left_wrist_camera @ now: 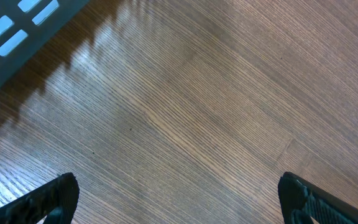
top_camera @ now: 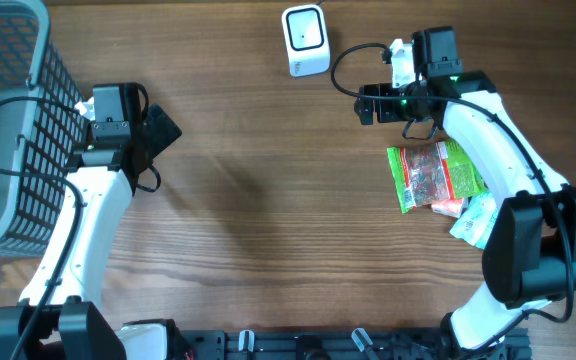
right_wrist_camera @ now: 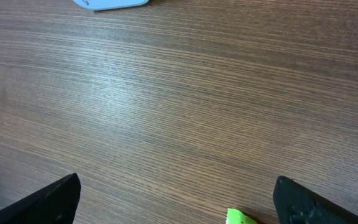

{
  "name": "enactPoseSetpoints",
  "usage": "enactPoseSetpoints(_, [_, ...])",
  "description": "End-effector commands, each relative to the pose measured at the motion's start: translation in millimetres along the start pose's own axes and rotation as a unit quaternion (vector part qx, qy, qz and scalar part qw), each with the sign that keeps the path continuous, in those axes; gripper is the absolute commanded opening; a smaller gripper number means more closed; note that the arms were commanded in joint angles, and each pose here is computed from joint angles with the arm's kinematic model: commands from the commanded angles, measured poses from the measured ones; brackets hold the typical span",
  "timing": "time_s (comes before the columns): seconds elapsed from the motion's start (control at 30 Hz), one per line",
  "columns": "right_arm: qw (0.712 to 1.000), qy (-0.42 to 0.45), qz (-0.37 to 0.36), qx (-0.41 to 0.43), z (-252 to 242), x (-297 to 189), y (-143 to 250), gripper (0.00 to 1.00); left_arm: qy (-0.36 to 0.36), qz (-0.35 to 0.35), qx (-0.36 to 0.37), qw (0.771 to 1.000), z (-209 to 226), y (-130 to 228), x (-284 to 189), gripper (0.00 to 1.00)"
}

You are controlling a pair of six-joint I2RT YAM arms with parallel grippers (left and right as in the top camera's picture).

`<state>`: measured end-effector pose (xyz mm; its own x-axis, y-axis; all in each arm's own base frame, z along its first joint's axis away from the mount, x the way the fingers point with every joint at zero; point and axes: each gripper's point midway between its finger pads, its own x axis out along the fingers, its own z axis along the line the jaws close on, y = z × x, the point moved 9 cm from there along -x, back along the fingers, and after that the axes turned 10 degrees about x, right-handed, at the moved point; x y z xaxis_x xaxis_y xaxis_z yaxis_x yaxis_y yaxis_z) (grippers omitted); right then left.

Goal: Scan the item barcode

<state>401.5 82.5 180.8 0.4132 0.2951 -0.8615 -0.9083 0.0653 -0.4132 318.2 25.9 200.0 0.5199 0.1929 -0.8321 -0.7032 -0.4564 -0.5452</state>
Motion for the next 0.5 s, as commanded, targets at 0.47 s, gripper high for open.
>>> enactPoseSetpoints(0.47, [0.999,-0.016,-0.035,-0.018,11.9,-24.9,-9.1,1.0,0.001,-0.004,0.0,1.0,0.1,-3.4,-1.5,1.0])
